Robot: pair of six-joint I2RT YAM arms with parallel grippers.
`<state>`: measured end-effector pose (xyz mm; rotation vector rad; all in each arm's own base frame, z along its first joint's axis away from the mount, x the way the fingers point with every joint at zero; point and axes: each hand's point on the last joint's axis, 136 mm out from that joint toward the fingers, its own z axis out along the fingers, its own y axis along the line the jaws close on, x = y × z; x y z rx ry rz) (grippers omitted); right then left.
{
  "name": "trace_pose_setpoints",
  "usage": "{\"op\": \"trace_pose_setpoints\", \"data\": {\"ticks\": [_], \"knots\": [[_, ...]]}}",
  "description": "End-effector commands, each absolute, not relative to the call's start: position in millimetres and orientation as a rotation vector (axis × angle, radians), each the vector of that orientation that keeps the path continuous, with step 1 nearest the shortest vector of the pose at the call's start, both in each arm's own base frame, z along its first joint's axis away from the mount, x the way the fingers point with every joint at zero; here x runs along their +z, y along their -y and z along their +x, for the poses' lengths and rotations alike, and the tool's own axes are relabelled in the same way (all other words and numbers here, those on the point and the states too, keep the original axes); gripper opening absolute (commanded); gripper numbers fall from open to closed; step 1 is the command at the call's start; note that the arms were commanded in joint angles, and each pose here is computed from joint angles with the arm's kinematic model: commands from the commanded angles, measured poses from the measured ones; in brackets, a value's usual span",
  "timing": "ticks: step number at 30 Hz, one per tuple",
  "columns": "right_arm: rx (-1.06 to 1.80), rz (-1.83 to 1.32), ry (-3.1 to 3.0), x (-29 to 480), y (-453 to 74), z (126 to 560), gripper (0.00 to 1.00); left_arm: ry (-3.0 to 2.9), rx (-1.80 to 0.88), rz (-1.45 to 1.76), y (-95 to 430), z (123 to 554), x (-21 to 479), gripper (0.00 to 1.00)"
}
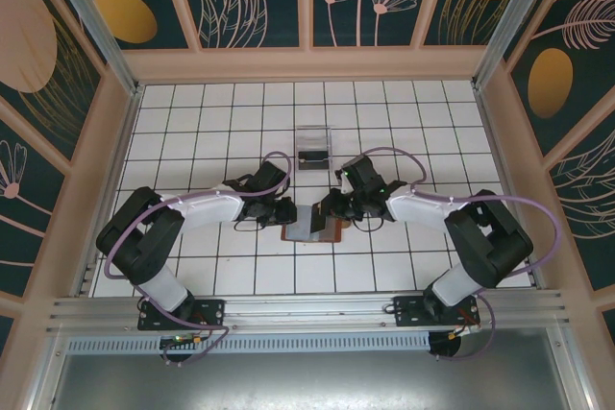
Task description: Take the credit cards out of the card holder
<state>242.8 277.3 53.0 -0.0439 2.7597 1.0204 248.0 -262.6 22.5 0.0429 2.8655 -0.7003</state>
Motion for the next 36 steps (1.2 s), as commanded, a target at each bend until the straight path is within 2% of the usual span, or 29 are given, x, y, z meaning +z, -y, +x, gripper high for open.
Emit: {"op": "trace_pose_setpoints", "data": {"ticks": [1, 12, 17, 28, 36], "knots": [[1.057, -0.044, -2.768, 50, -284, 240, 0.15, -2.898, -0.697, 0.048, 260, 238, 18, 0.22], [0.906, -0.039, -2.751, 61, -267, 245, 0.04, -2.893, -0.696, 0.049, 260, 238, 19, 0.22], [0.803, -0.14, -2.705, 78, -261, 254, 0.02, -2.892, -0.72, 0.045, 260, 235, 20, 0.23], [0.48, -0.841, -2.396, 127, -262, 294, 0.0, -2.852, -0.704, 0.03, 258, 241, 30, 0.35], [0.127, -1.43, -2.105, 129, -261, 325, 0.0, -2.831, -0.686, 0.042, 256, 244, 37, 0.4]]}}
